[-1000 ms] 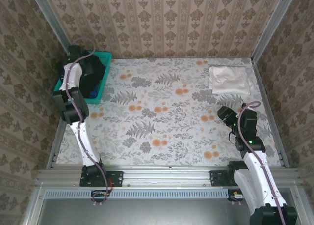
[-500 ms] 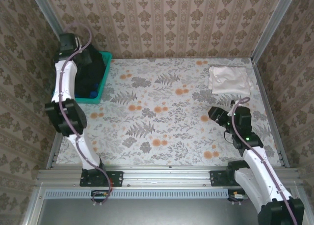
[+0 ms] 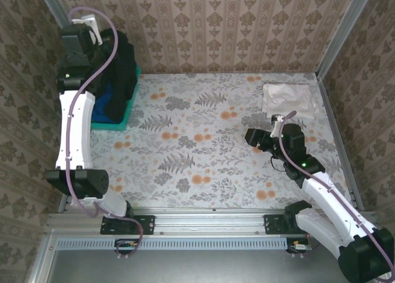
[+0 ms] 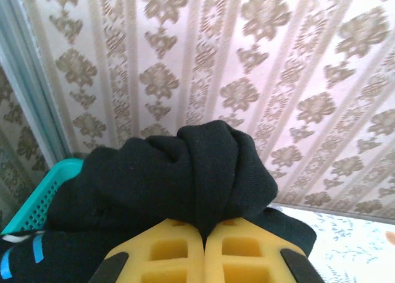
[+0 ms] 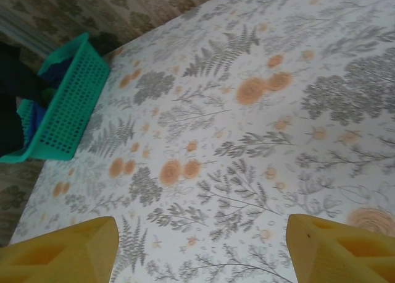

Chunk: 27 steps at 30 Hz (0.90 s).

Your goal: Fold and stack the t-shirts

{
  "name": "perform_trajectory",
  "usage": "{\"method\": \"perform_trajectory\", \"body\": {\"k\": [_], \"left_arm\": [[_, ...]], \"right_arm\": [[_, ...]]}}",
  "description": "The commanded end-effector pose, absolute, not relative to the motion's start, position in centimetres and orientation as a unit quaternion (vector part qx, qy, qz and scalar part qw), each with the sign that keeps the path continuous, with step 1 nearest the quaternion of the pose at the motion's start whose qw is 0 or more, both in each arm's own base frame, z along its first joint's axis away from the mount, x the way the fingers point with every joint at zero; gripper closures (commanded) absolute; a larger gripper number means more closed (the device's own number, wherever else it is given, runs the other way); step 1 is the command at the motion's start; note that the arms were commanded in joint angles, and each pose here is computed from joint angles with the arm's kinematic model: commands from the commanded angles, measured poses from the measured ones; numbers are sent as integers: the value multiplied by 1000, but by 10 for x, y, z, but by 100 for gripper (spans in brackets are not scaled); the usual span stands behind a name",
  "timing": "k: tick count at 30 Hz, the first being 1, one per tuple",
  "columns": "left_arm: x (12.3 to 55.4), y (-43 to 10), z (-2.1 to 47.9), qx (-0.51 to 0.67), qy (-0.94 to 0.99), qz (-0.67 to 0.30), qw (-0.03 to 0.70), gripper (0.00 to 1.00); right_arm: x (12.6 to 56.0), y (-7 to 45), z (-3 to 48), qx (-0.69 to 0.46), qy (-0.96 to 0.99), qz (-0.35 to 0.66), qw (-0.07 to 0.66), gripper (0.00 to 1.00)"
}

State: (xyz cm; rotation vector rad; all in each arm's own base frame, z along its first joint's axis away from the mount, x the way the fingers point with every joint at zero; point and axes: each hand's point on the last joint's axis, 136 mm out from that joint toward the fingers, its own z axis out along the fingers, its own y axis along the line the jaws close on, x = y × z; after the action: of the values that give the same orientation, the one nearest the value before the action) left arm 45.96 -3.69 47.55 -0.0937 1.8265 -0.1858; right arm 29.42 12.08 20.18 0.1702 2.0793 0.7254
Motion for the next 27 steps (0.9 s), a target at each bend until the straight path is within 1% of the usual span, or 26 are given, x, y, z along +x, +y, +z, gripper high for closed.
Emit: {"method": "perform_trajectory", "body": {"k": [1,4,7,10,13,15,17,18,19,20,21,23,24,27], "left_arm": [[407,-56,557,-32,727,-74,682,100],[378,-104,579,20,692,-109,713,100],[352,-152,589,63,670,-144,725,100],[349,-187,572,85,671,-166,717,100],[369,-201,522,75,698,-174,691,100],[388,-201,470,51,722,-153,673,100],[408,-194,405,22,763,-132,632,100],[418,-190,366,6,787,-128,604,87],[426,-186,332,-5,807,-128,577,63],[433,-181,293,-16,832,-128,540,45],[436,-179,258,-17,853,-121,507,37],[432,-173,208,-9,886,-93,454,27],[427,-169,190,-4,897,-78,434,26],[400,-166,165,19,913,-58,403,24]], "right_arm": [[293,138,235,34,815,332,474,26],[283,156,254,9,788,384,481,26],[273,170,272,-18,770,404,494,26],[267,181,279,-40,767,399,502,26],[269,186,268,-43,781,375,498,26],[275,185,250,-32,801,349,486,26],[282,181,228,-22,822,319,471,26],[285,177,214,-10,835,299,461,26],[287,174,205,-4,844,285,455,27],[290,169,193,4,855,266,445,27],[291,165,180,11,867,246,433,28],[290,156,159,21,885,213,413,29],[288,151,150,25,893,197,404,30],[281,135,131,34,906,156,391,32]]}}
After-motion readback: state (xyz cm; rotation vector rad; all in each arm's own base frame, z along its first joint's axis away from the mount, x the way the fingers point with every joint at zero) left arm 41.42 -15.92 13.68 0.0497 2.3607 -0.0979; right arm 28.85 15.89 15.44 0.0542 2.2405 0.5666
